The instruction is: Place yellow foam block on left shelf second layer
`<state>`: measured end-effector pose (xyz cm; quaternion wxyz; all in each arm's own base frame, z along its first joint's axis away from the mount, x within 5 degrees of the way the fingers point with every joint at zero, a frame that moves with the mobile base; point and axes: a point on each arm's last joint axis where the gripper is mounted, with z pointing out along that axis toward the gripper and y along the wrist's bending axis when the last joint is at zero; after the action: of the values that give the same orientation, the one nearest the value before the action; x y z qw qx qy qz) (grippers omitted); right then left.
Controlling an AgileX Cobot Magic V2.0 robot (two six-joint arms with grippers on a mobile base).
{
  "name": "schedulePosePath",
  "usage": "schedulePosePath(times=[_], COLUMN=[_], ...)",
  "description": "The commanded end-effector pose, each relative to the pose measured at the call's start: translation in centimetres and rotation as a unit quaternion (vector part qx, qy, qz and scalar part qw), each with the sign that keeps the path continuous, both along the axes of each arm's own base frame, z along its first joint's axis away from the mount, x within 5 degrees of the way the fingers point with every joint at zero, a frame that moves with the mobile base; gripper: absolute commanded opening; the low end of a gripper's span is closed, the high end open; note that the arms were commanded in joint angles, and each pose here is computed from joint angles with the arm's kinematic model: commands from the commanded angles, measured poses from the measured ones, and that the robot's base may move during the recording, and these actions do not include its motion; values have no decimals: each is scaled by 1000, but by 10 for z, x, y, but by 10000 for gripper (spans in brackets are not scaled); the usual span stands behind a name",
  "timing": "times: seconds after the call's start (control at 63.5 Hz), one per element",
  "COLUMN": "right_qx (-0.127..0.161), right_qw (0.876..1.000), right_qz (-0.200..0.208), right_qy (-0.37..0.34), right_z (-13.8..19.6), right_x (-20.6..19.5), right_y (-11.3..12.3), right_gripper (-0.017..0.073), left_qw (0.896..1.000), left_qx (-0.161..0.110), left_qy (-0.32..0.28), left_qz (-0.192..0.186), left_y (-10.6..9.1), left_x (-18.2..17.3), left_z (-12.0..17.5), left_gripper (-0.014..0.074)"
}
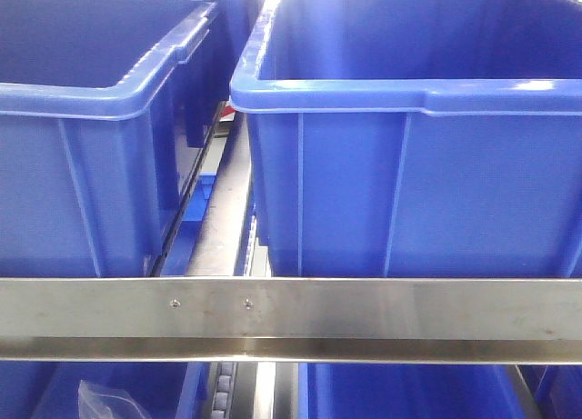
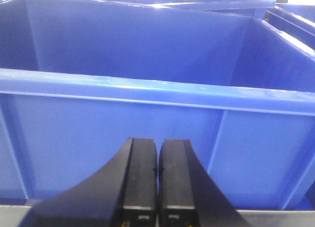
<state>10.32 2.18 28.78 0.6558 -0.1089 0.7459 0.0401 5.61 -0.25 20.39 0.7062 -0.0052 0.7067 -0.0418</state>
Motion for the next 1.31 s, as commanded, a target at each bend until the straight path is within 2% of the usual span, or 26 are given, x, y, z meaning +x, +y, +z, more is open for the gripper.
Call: schedulePosePath(times=[0.0,0.158,0.315,0.41,0.646,1.292], right_qx=[13,30,30,30,28,27], right_qw=[997,991,985,983,987,987], right_qz=[-32,-88,-116,-119,-120,-120], right_qy=[-73,-97,-122,-137,-107,-102], right_z=[5,-25,-50,-59,-78,-79], right_x=[-14,-36,-49,-53,-49,-49], right_y=[-9,-20,-23,-24,-24,-24], right_gripper=[59,59,59,59,59,59], left_qw=[999,999,999,999,999,999], left_qx=[-7,-7,-7,-7,-7,-7], left_qy=[-37,-37,-37,-37,-37,-37], left_qz=[-6,-6,-6,-6,-6,-6], left_y=[-1,-1,-1,-1,-1,-1], left_x=[0,0,0,0,0,0], left_z=[-1,-1,-1,-1,-1,-1], left_gripper=[136,136,136,136,136,136])
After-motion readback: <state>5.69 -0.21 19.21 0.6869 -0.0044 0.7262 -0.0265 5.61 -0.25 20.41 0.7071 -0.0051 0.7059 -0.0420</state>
